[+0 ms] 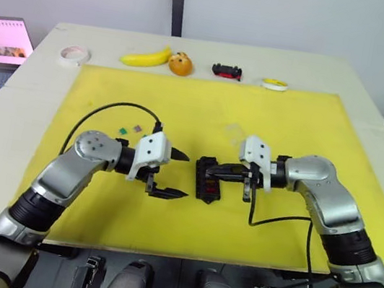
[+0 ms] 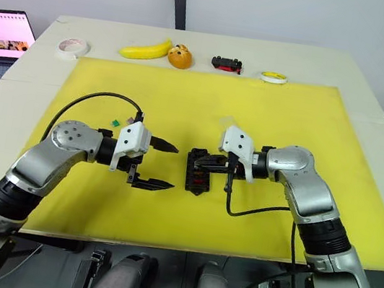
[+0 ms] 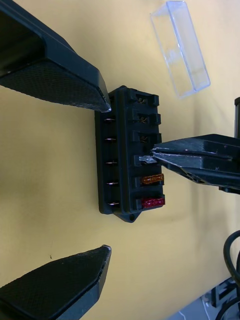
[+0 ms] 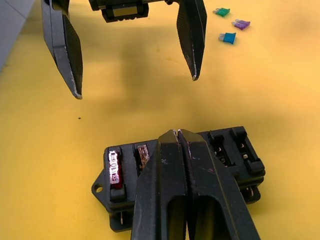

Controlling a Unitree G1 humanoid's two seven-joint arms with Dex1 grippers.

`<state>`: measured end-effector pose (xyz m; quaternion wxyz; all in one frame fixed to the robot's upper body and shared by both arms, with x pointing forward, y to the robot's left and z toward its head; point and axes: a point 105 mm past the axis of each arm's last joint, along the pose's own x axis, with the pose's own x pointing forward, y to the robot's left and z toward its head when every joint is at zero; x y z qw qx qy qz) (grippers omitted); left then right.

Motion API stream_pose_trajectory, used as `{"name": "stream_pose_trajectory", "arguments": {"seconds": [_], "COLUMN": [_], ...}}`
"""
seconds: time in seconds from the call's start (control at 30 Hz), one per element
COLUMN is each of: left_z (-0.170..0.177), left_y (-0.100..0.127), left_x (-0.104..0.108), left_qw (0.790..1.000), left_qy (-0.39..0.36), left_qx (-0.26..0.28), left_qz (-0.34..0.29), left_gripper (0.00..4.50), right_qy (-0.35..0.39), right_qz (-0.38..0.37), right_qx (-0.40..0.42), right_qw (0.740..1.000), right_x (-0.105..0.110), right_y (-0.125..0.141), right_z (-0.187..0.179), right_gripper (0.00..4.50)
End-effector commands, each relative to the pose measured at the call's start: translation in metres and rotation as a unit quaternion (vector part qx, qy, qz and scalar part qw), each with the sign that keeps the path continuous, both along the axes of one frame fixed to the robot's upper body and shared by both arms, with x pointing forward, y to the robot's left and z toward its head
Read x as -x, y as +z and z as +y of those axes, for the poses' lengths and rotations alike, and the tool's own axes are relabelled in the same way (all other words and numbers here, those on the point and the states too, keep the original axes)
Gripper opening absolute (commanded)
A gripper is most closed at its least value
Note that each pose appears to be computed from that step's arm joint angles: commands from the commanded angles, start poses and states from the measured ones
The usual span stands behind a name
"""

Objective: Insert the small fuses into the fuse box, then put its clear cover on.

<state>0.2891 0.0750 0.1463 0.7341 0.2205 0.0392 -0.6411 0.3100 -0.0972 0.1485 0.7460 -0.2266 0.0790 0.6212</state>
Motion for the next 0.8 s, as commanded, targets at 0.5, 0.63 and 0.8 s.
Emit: {"name": "stream_pose_trajectory", "arguments": {"seconds": [0.5, 0.63, 0.8], "left_z": [-0.002, -0.003, -0.003], "left_y": [0.015, 0.015, 0.015], "left_x": [-0.001, -0.001, -0.002], "left_qw": [1.000, 0.999, 0.999], "left_qy": [-0.011, -0.011, -0.010], "left_qx": [0.004, 0.004, 0.004], "left_qz": [-0.029, -0.030, -0.030], "left_gripper": [4.50, 4.50, 4.50], "right_qy": [-0.007, -0.012, -0.015], "right_qz": [0.003, 0.000, -0.001], "right_qx": [0.045, 0.047, 0.050], "right_qw": [0.999, 0.999, 0.999], "right_x": [0.003, 0.002, 0.001], "right_y": [-0.018, -0.016, -0.015], "right_z": [-0.009, -0.012, -0.014], "right_gripper": [0.03, 0.03, 0.03]}}
